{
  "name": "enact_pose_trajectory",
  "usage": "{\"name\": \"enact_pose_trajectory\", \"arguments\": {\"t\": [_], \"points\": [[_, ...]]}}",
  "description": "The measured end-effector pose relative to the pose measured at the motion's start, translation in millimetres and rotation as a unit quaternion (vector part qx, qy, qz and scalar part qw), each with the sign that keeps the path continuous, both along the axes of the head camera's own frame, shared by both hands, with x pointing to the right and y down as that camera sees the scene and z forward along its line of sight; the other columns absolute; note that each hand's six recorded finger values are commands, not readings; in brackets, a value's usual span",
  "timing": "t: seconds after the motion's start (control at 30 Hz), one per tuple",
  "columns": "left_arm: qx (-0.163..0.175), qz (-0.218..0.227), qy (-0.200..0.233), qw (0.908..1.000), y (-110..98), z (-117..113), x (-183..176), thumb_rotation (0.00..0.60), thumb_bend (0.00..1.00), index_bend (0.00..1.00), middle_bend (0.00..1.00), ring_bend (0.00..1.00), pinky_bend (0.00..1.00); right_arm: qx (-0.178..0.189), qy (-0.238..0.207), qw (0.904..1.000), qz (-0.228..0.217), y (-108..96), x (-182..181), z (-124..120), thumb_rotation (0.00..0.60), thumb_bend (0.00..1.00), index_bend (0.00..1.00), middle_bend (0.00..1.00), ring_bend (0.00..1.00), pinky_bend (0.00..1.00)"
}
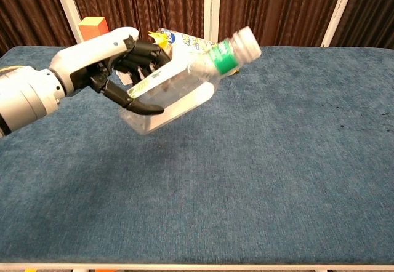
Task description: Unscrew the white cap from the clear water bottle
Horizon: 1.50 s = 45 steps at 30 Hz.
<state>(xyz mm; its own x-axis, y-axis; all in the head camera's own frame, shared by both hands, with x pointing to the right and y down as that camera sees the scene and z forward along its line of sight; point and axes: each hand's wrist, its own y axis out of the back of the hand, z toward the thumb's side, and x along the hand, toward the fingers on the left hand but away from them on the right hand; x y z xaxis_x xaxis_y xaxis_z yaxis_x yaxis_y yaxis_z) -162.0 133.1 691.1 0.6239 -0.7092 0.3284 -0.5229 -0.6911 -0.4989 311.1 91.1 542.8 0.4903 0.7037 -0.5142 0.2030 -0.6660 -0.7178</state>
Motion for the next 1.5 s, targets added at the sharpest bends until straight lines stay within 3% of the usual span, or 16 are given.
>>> {"name": "enact_pose_trajectory", "arguments": {"t": [0.23,0.47,1.5], "points": [[0.014,-0.013,0.038,0.9991,4,-4,12,0.6,0.4,0.59,0.58,0.49,0.57,-0.041,-0.024,0.997,-0.062,-26,-64,2,0.328,0.0,0.26,0.06,0.0,0.0],[0.016,-0.019,0.048,0.9985,4,-7,17,0.6,0.4,0.59,0.58,0.49,0.57,-0.055,-0.035,0.9944,-0.083,-30,-94,7,0.325,0.0,0.26,0.06,0.0,0.0],[0.012,-0.019,0.043,0.9988,2,-5,17,0.6,0.4,0.59,0.58,0.49,0.57,-0.059,-0.033,0.9907,-0.118,-12,-106,5,0.327,0.0,0.26,0.06,0.0,0.0]]}}
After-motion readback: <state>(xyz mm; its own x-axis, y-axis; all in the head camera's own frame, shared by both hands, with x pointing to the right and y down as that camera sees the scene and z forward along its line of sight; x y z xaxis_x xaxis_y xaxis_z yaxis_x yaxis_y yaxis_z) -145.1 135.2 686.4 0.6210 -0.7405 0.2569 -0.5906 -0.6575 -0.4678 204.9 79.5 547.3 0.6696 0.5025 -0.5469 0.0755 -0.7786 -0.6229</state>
